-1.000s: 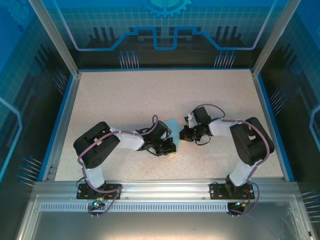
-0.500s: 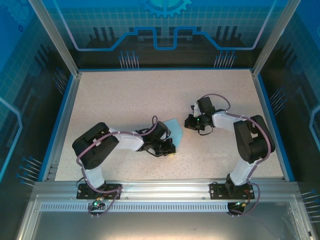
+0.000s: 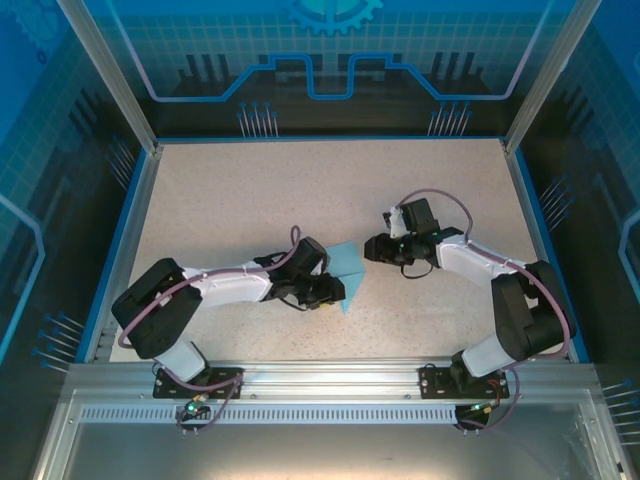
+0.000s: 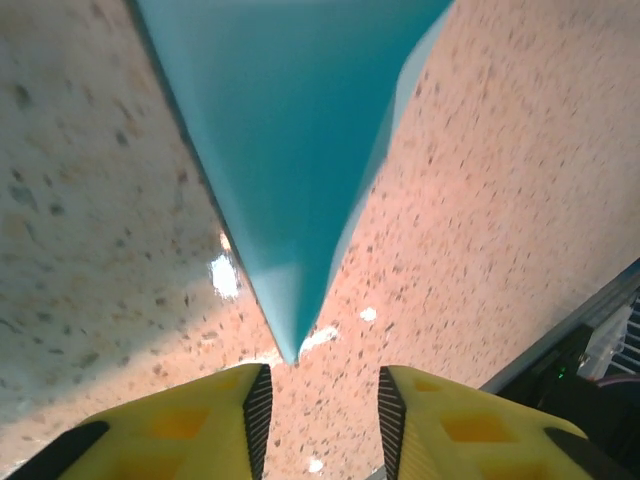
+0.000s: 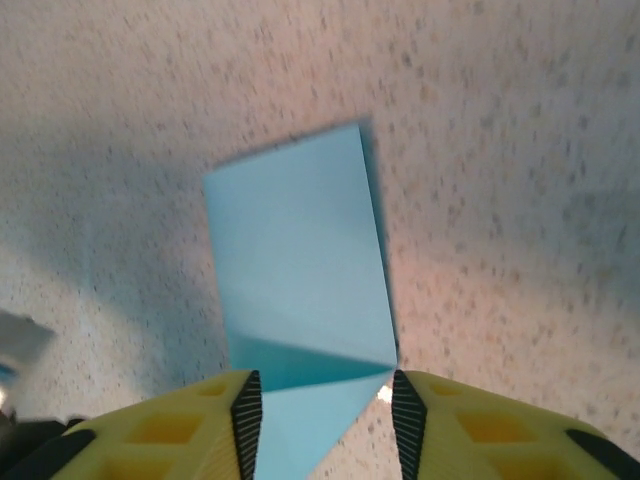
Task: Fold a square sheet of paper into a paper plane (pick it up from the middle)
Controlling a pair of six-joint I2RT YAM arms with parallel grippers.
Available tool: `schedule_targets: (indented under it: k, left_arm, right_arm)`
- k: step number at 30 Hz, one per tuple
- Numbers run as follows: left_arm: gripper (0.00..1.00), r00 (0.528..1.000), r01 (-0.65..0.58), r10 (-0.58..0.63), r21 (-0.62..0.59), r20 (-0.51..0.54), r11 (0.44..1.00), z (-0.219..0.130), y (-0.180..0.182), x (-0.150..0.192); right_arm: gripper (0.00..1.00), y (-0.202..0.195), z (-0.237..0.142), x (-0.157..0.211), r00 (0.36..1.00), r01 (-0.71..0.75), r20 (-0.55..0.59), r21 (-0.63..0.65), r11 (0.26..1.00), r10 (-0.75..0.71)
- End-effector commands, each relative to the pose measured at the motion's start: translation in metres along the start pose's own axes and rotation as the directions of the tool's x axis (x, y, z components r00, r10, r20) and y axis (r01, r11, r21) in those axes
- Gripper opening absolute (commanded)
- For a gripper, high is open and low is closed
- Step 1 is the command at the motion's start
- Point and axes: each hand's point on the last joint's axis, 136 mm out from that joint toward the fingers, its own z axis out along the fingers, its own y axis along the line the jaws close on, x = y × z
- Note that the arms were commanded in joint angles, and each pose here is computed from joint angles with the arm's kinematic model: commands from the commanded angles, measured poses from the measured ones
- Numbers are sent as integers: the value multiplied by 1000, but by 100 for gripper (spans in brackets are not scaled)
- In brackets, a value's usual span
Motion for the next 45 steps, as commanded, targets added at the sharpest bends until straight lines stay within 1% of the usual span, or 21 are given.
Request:
schedule_targets:
  k: [1,3,7,10,13,16,20,25,28,33,40,45]
  left_arm:
    - [40,998,10,-9,-9,62,1000,-4,0,-19]
    - [40,998,6,-6,-1,68,1000,0,-4,-25]
    - [41,998,-16,15,11,68,1000,5,-12,-32]
    - [42,997,-40,37,33,72,999,4,-19,-35]
    - [43,996,-51,48,26,81,998,3,-21,-40]
    - [39,996,-43,43,1,81,999,6,-17,-44]
    - [28,997,-10,13,-42,79,999,12,-4,-49]
    - [20,997,23,-15,-103,79,994,16,13,-51]
    - [18,996,39,-28,-134,79,990,16,22,-50]
    - [18,996,46,-35,-145,78,988,17,27,-50]
    - [18,997,42,-31,-148,73,988,18,27,-50]
    - [18,997,39,-29,-148,71,988,19,26,-50]
  right_arm:
    - [45,8,7,21,996,-16,-86,-69,997,10]
    - [46,8,13,26,994,-32,-109,-87,996,23]
    - [47,3,21,31,990,-57,-136,-83,995,45]
    - [47,2,25,32,988,-65,-147,-83,994,52]
    - [47,3,27,31,987,-73,-148,-89,993,59]
    - [47,4,29,32,986,-80,-153,-96,992,64]
    - [46,4,30,33,985,-79,-159,-98,992,63]
    - [46,1,32,38,981,-86,-180,-90,992,69]
    - [47,2,35,40,979,-84,-194,-92,992,65]
    - [46,7,39,44,975,-69,-218,-104,992,45]
    - [41,15,42,47,973,-47,-232,-121,991,18]
    - [35,21,46,52,968,-40,-252,-152,988,0]
